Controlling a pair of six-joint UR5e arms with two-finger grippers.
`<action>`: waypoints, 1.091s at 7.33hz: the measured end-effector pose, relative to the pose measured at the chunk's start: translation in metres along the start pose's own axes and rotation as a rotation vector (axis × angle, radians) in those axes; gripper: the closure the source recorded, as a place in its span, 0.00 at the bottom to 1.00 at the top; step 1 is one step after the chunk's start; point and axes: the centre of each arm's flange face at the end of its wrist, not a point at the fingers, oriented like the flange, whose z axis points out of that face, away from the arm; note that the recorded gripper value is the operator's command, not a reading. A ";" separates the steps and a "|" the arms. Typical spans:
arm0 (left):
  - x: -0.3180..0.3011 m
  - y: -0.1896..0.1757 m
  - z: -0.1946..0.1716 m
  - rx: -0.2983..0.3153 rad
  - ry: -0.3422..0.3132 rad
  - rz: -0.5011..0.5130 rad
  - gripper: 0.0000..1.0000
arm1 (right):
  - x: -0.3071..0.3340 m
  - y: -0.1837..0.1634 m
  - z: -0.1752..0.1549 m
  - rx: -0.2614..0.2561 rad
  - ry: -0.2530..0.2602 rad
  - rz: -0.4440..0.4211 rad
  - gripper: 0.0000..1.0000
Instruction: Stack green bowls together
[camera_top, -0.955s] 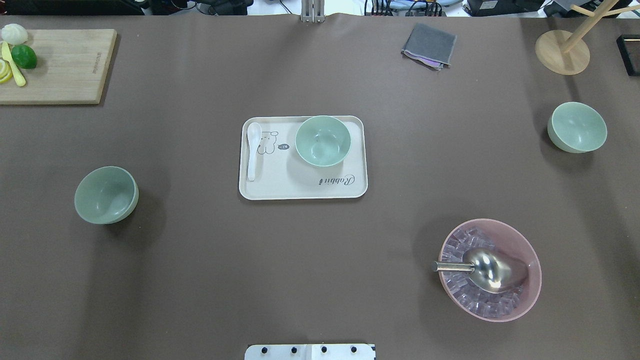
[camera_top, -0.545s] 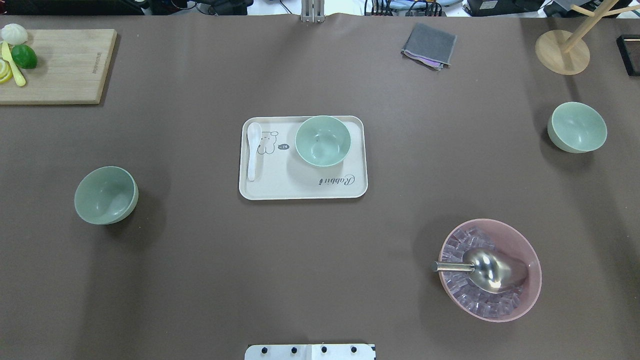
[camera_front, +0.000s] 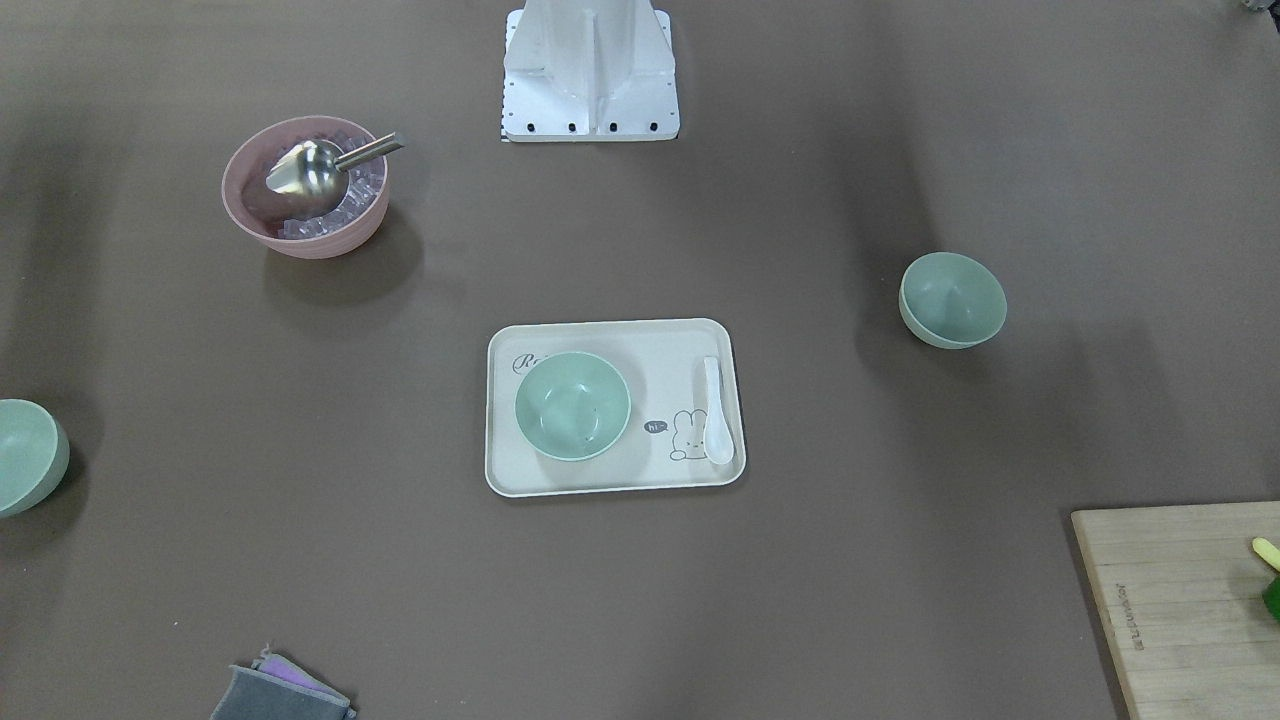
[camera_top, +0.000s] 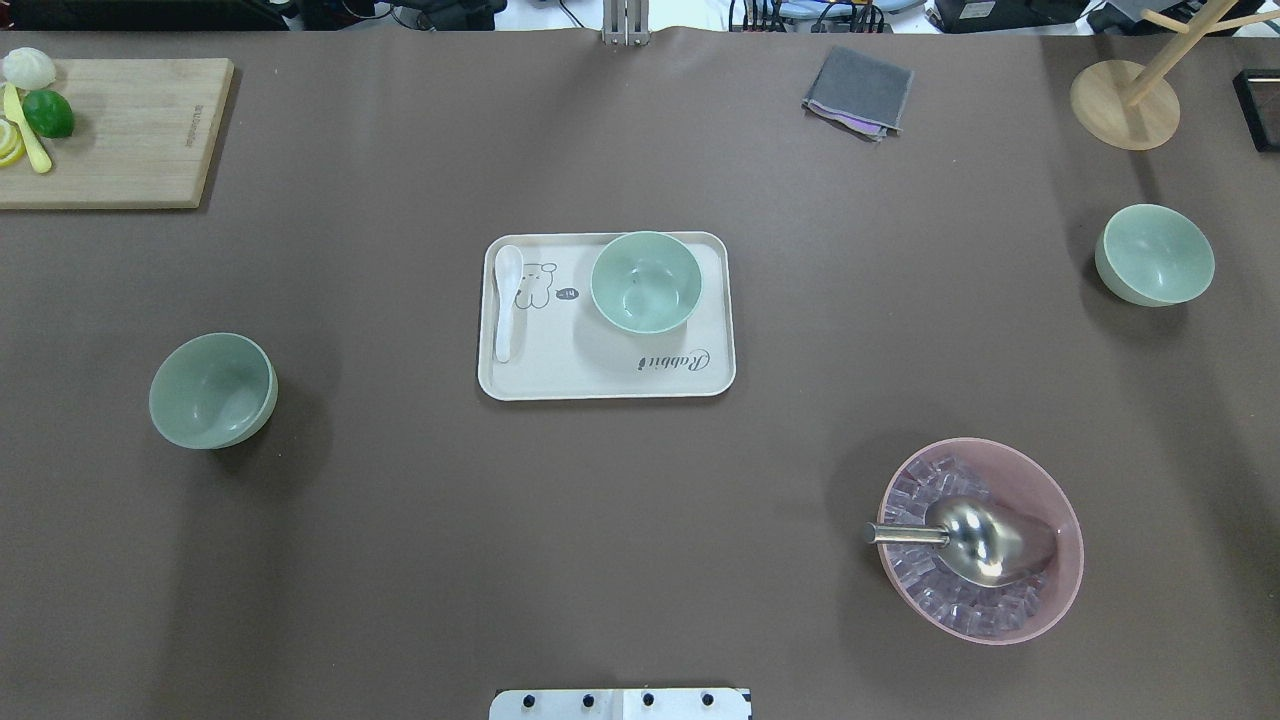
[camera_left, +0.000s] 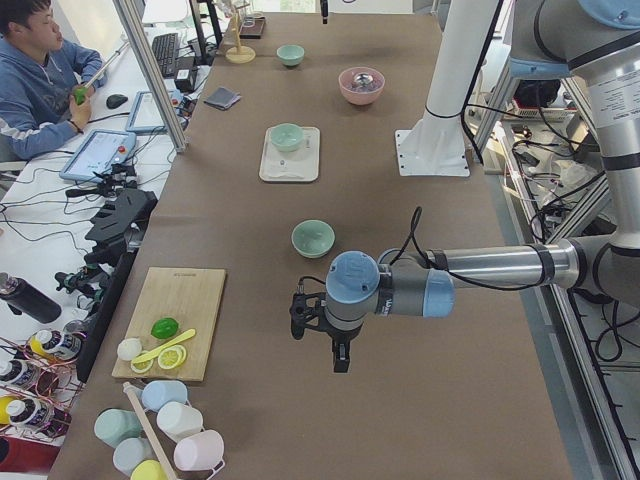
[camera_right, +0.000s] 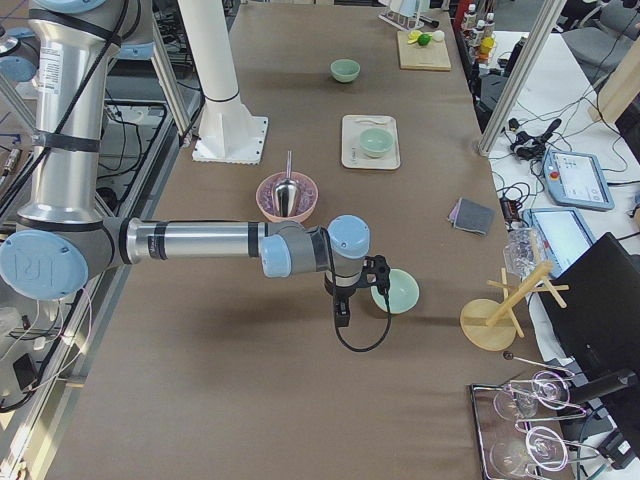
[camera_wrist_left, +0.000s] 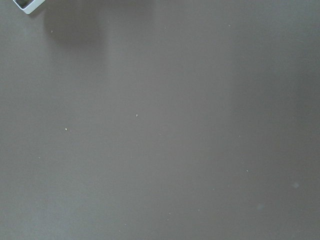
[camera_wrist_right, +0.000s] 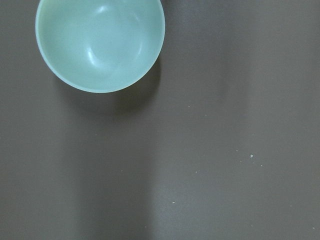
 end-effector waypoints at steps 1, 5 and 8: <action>0.000 0.000 0.000 -0.001 0.000 -0.001 0.02 | -0.003 -0.001 0.004 0.014 -0.002 -0.032 0.00; 0.006 -0.006 -0.001 0.015 0.004 -0.016 0.02 | -0.009 -0.030 0.031 0.016 0.039 -0.077 0.00; 0.009 -0.008 -0.002 0.028 0.010 -0.014 0.02 | -0.014 -0.127 0.064 -0.007 0.057 -0.003 0.04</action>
